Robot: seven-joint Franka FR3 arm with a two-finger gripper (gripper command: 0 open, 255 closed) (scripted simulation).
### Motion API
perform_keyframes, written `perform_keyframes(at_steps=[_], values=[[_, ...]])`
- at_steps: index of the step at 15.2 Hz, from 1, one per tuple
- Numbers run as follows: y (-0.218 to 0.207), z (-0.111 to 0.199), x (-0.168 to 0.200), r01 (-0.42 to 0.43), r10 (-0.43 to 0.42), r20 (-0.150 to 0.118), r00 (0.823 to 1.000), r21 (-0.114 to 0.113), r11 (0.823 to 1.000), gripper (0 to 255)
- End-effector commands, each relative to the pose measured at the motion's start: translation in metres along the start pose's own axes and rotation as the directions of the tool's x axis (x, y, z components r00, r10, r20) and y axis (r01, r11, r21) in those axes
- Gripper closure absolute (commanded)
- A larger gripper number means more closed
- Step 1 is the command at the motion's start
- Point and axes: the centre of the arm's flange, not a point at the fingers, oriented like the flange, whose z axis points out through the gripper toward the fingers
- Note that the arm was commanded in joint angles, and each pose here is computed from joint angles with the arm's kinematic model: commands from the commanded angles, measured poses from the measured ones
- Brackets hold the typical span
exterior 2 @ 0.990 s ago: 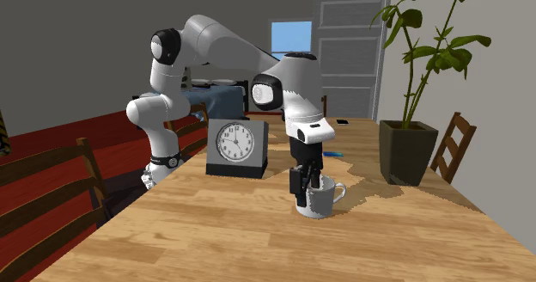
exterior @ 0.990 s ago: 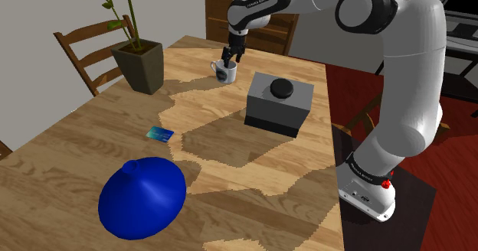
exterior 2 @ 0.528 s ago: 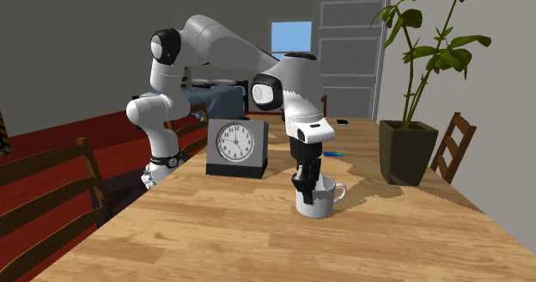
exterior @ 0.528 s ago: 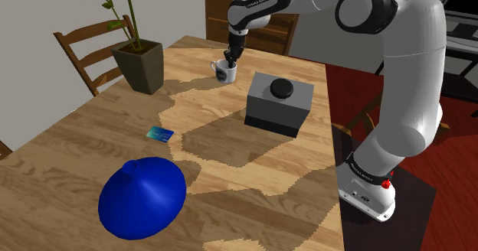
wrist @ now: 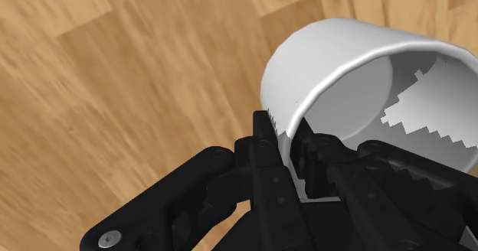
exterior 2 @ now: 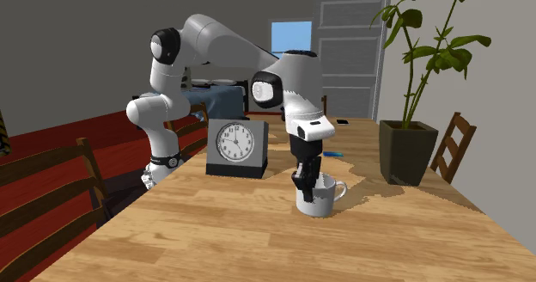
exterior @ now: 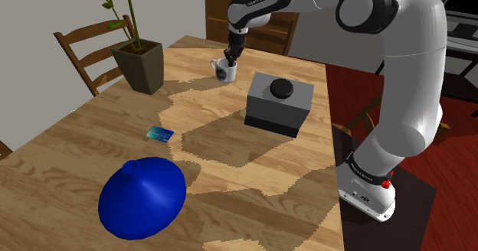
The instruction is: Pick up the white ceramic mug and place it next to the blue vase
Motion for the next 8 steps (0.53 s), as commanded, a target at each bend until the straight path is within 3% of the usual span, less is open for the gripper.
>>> perform_keyframes(at_steps=[1, 8], values=[[-0.001, -0.01, 0.001, 0.0, 0.0, 0.0, 1.0, 0.0, 1.0, 255], [-0.003, -0.047, 0.004, 0.0, 0.0, 0.0, 1.0, 0.0, 1.0, 255]])
